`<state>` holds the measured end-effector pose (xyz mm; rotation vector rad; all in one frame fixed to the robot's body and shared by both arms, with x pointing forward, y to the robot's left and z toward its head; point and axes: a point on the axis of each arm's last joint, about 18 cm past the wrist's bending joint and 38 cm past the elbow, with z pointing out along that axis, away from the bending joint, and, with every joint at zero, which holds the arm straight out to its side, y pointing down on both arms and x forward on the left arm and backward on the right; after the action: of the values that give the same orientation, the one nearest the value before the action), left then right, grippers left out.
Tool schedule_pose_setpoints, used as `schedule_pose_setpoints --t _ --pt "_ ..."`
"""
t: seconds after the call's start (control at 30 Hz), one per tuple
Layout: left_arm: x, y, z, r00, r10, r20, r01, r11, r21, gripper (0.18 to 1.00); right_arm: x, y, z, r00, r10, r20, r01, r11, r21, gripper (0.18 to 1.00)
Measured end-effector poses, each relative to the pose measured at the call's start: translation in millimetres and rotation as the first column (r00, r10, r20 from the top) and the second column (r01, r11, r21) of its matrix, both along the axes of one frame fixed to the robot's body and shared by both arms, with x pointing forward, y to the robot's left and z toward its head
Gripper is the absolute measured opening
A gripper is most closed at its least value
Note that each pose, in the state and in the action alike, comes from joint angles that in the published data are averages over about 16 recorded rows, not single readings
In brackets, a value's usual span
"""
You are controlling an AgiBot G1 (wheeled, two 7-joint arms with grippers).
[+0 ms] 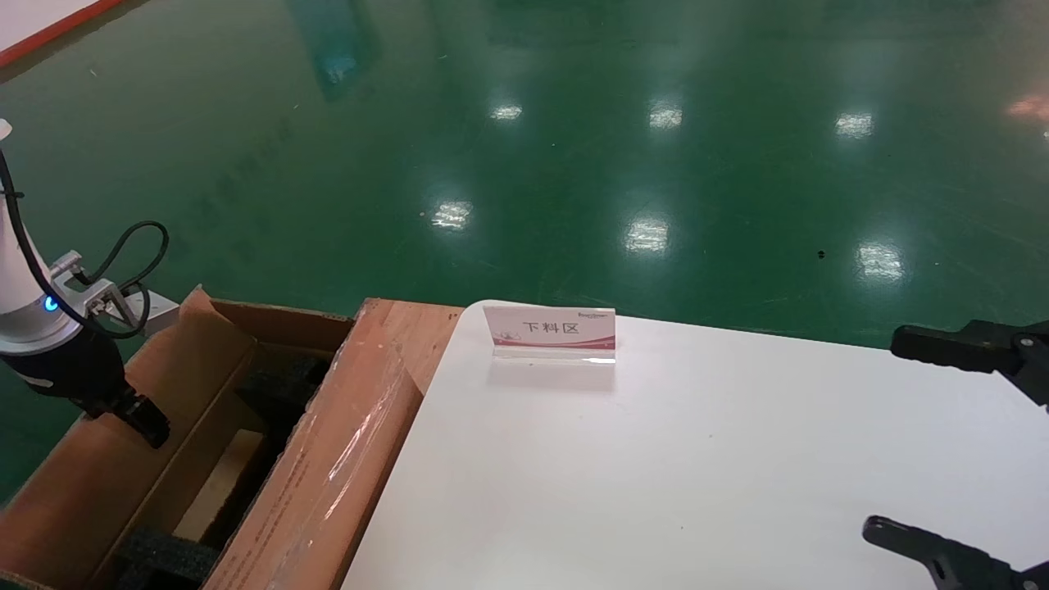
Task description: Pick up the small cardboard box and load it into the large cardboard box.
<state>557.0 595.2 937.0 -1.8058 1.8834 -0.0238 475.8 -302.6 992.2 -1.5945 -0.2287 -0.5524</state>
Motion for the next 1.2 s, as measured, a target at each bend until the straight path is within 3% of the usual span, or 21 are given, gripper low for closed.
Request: schedule_pose_setpoints --t 0.23,0.43,0.8,1.2 --pt "5 -7 20 0.995 -0.073 0.062 0.075 0.997 -0.016 0.867 0 0 0 1.000 0.000 0.000 0.000 1.000 0.000 1.001" --pt "6 -15 49 0.972 -0.168 0.166 0.177 0.983 -0.040 0.944 0 0 0 1.000 0.000 0.000 0.000 1.000 0.000 1.001" --pt "-6 -33 100 0.867 -0.333 0.372 0.377 0.925 -0.049 0.997 0 0 0 1.000 0.000 0.000 0.000 1.000 0.000 1.001" --pt "-4 -69 105 0.777 -0.458 0.433 0.529 0.847 -0.055 1.001 0 0 0 1.000 -0.001 0.000 0.001 1.000 0.000 1.001"
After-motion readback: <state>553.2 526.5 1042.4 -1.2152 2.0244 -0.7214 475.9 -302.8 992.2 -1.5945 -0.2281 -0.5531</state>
